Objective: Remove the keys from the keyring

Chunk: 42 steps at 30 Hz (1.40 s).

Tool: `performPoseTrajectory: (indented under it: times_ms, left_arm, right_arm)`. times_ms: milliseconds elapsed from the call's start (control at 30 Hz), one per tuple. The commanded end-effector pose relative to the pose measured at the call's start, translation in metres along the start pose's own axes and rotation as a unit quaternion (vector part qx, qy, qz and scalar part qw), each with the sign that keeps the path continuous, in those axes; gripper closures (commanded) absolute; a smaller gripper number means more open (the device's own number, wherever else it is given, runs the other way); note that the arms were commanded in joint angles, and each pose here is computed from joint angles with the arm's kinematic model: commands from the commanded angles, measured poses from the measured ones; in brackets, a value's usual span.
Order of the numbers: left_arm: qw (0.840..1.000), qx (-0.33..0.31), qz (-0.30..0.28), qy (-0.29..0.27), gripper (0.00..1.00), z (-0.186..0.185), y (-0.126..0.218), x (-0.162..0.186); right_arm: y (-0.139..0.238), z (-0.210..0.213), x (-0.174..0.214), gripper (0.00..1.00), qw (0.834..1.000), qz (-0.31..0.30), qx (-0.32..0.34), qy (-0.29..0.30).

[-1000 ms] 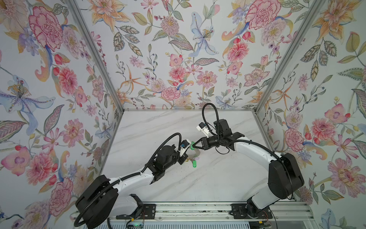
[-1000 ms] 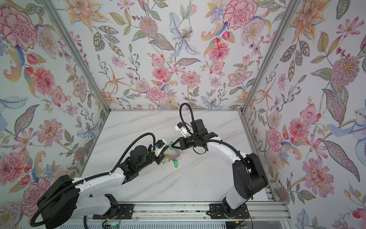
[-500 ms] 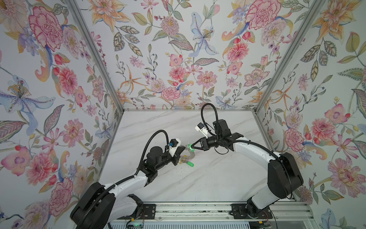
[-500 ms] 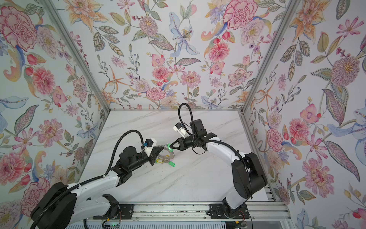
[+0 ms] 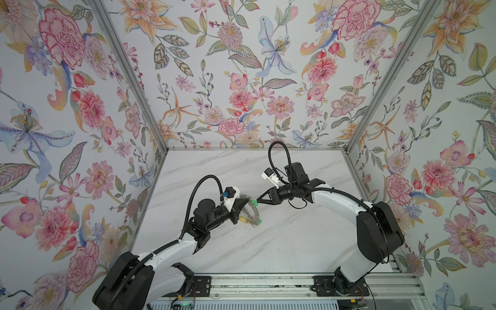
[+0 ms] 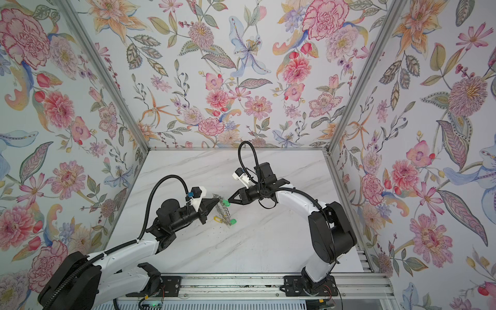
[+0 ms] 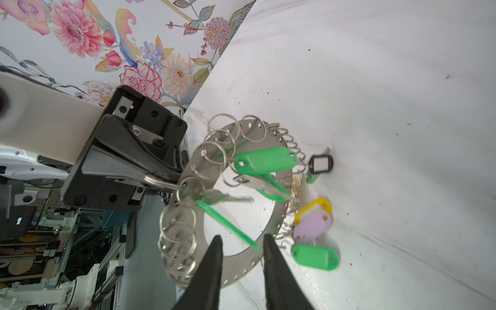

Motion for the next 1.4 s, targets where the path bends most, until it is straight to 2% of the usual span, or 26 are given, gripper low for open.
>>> performPoseTrajectory:
  times_ms: [0, 167, 333, 500, 767, 1033, 1167, 1367]
  left_arm:
    - [0.998, 0.022, -0.059, -0.021, 1.00, -0.002, 0.003, -0.027]
    - [0.998, 0.045, -0.052, -0.012, 1.00, -0.002, 0.000, -0.023]
    - [0.996, 0.070, -0.060, 0.002, 1.00, -0.003, -0.001, -0.025]
    - [0.994, 0.081, -0.072, 0.011, 1.00, -0.003, 0.000, -0.028]
    - [0.991, 0.097, -0.093, 0.019, 1.00, -0.006, 0.002, -0.036]
    - [0.990, 0.097, -0.102, 0.026, 1.00, -0.005, 0.002, -0.037]
    - [0.991, 0.092, -0.092, 0.028, 1.00, -0.004, 0.000, -0.032]
    - [0.993, 0.083, -0.077, 0.031, 0.88, -0.001, -0.001, -0.026]
  right_arm:
    - [0.008, -0.004, -0.004, 0.65, 1.000, -0.008, 0.018, 0.013]
    - [0.015, 0.018, -0.017, 0.64, 0.997, -0.044, -0.026, 0.054]
    - [0.016, 0.049, -0.023, 0.68, 0.988, -0.070, -0.083, 0.112]
    - [0.005, 0.068, -0.019, 0.72, 0.980, -0.051, -0.132, 0.138]
    - [-0.005, 0.069, -0.011, 0.73, 0.980, -0.038, -0.131, 0.143]
    - [-0.006, 0.075, -0.010, 0.96, 0.979, -0.033, -0.136, 0.150]
    - [-0.004, 0.075, -0.009, 1.00, 0.979, -0.039, -0.129, 0.155]
    - [-0.001, 0.079, -0.012, 1.00, 0.977, -0.049, -0.117, 0.170]
Point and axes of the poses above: each gripper's point midway between its finger pads, its own y axis back along the fingers, its own z axis along the line the jaws close on, x = y × z, the point moved 6 cm from there along y, back along the fingers, and after that the axes turned 6 degrees about -y, right-handed, at the moved point
